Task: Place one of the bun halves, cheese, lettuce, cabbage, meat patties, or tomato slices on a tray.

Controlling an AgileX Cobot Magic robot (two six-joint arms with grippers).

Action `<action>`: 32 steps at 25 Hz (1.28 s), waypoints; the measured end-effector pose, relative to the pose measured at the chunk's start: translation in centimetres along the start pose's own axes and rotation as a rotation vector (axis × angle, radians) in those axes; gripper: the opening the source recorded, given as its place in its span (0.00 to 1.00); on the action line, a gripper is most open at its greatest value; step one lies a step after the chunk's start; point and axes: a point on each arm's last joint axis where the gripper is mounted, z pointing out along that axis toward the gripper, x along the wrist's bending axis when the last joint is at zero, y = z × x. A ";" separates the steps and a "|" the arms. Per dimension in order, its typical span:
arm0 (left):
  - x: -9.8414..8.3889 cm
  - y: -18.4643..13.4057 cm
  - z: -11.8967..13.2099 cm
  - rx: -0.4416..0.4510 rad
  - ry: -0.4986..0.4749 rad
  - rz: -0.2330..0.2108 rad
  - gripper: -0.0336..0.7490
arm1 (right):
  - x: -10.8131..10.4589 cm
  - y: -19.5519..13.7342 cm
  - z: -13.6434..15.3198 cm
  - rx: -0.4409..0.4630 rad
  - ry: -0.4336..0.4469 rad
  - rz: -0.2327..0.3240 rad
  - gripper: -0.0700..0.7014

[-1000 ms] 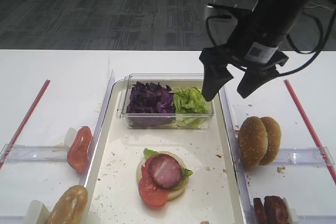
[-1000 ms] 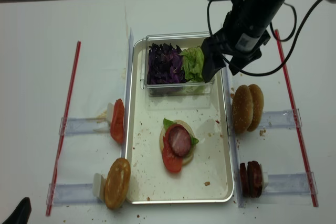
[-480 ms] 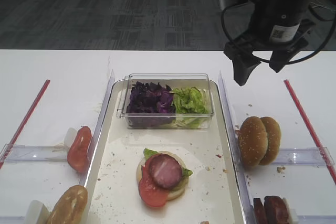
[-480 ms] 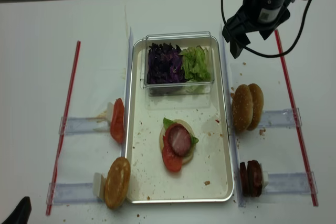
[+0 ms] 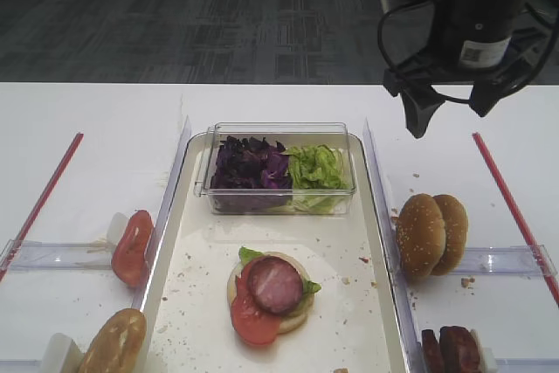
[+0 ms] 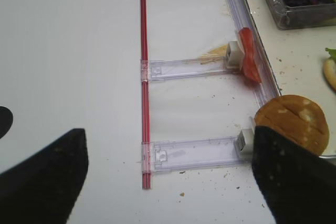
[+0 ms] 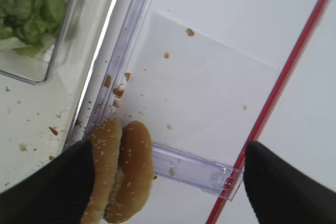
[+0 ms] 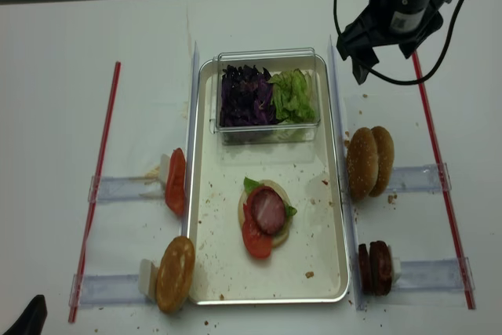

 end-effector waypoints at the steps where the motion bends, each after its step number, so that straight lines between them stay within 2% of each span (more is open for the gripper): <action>1: 0.0 0.0 0.0 0.000 0.000 0.000 0.83 | -0.4 0.0 0.0 0.001 -0.010 0.012 0.88; 13: 0.0 0.0 0.0 0.000 0.000 0.000 0.83 | -9.1 -1.9 0.3 0.014 -0.031 0.270 0.88; 17: 0.0 0.0 0.0 0.000 0.000 0.000 0.83 | -11.4 -2.8 0.2 0.016 -0.041 0.333 0.88; 20: 0.0 0.0 0.0 0.000 0.000 0.000 0.83 | -12.2 -3.2 0.2 0.017 -0.045 0.355 0.88; 28: 0.0 0.0 0.0 0.000 0.000 0.000 0.83 | -12.2 -3.2 0.2 0.019 -0.039 0.333 0.88; 32: 0.0 0.0 0.0 0.000 0.000 0.000 0.83 | -11.8 -3.5 -0.5 0.000 -0.017 0.338 0.88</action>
